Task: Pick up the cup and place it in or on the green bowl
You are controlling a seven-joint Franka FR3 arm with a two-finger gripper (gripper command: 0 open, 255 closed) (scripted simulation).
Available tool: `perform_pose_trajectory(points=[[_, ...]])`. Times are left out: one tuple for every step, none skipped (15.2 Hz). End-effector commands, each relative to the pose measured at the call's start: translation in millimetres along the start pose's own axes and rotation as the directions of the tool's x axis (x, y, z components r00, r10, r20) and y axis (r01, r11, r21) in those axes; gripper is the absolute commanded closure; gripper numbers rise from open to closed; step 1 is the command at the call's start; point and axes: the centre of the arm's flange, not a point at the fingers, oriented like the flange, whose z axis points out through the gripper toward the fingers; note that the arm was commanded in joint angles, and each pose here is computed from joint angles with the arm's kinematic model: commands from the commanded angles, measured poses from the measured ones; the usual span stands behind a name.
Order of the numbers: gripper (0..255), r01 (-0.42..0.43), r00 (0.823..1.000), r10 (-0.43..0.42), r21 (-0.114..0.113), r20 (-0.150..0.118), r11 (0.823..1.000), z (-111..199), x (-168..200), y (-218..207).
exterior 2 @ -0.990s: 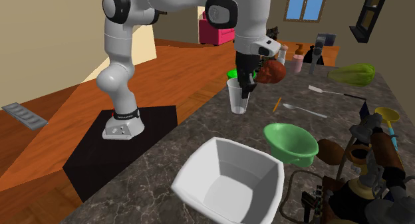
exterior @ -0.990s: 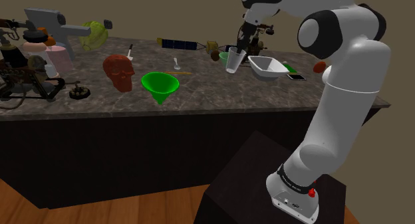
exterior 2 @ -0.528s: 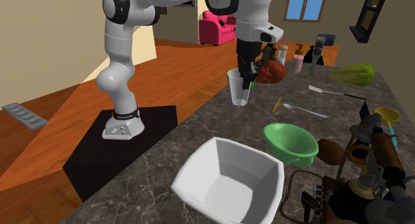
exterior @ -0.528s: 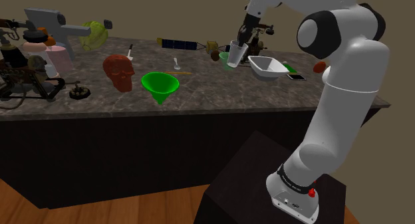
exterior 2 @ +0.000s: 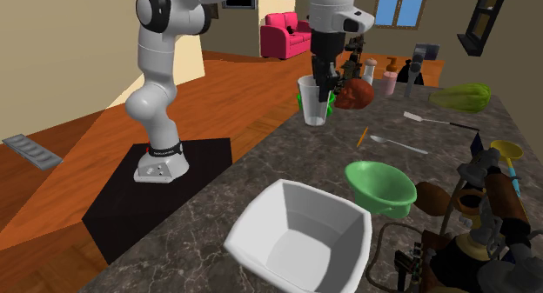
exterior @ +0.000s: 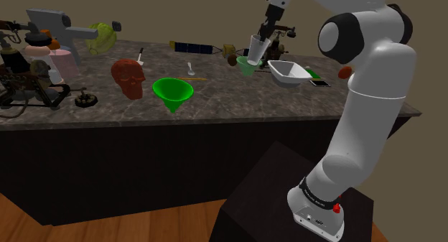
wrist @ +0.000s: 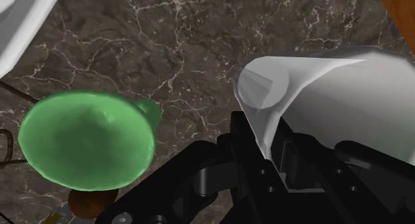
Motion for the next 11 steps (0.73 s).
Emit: perform_pose_trajectory(points=[[255, 0.0, 1.0, 0.0, 0.0, 0.0, 1.0, -8.1, 0.6, -0.6], [255, 0.0, 1.0, 0.0, 0.0, 0.0, 1.0, -7.2, 5.6, -12.7], [255, 0.0, 1.0, 0.0, 0.0, 0.0, 1.0, -6.4, 10.7, -24.9], [255, 0.0, 1.0, 0.0, 0.0, 0.0, 1.0, -5.6, 15.7, -37.1], [255, 0.0, 1.0, 0.0, 0.0, 0.0, 1.0, -4.8, 20.8, -49.3], [255, 0.0, 1.0, 0.0, 0.0, 0.0, 1.0, -4.0, 25.8, -61.4], [255, 0.0, 1.0, 0.0, 0.0, 0.0, 1.0, -3.2, 30.8, -73.6], [255, 0.0, 1.0, 0.0, 0.0, 0.0, 1.0, -2.4, 35.9, -85.8], [255, 0.0, 1.0, 0.0, 0.0, 0.0, 1.0, -1.6, 40.9, -98.0], [255, 0.0, 1.0, 0.0, 0.0, 0.0, 1.0, -0.8, 46.0, -110.1], [255, 0.0, 1.0, 0.0, 0.0, 0.0, 1.0, 0.0, 51.0, -122.3]])
